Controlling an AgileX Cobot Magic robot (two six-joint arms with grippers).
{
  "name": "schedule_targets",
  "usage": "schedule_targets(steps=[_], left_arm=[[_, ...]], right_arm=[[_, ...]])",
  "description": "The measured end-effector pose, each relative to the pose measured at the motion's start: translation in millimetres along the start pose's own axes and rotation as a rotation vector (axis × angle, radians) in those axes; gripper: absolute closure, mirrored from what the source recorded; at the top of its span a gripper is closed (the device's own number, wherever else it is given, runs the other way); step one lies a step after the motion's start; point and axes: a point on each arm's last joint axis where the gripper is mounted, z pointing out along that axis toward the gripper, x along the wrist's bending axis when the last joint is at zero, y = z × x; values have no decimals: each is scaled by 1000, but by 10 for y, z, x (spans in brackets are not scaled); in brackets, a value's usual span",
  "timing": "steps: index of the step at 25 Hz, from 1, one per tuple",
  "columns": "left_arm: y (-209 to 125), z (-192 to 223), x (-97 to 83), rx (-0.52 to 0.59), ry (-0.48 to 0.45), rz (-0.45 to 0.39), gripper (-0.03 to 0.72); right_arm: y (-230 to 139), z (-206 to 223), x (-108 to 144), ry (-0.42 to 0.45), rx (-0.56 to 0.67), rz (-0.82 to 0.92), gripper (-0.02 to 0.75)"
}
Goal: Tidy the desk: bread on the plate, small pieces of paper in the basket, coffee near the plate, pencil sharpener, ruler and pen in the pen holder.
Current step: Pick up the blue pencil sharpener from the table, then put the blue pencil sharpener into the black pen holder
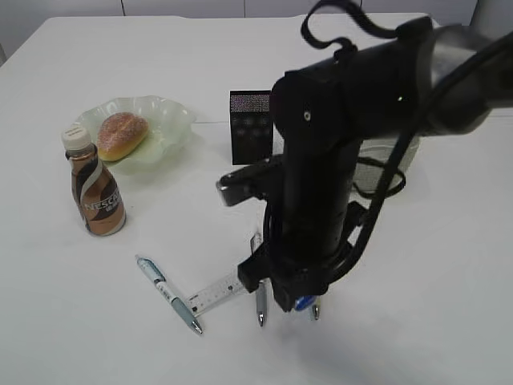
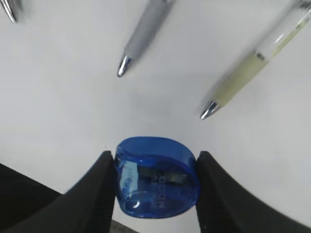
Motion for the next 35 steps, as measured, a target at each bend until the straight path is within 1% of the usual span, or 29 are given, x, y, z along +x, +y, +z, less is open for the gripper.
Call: schedule_targets(steps=[3,6,11,15,21,26,30,33,35], left_arm=[[0,0,0,0,0,0,309],[0,0,0,0,0,0,309],[0,0,0,0,0,-13,309],[0,0,0,0,0,-15,309],[0,0,0,0,0,-17,309],[0,0,0,0,0,-23,309],[0,0,0,0,0,-26,309],[0,0,0,0,0,-26,309],[0,0,0,0,0,-26,309]], right_arm=[[-10,-283,-32,-49,-114,-51,381],[-46,-652,-63,-92,-294,-86,381],[-114,-1246,-41,-81,-642,-111,381],[-66,-1457,-34,-96,-837,-142,381],[51,-1563,-76,-133,-1006,-178,381],[247,-1550,-220,-137,-1152,-158,381],[440,-1464,-413,-138,-1254,-116,381],[574,-1382,-649,-149,-1307,-60,381],[665,-1269,-815,-164,-1312,-29,381]])
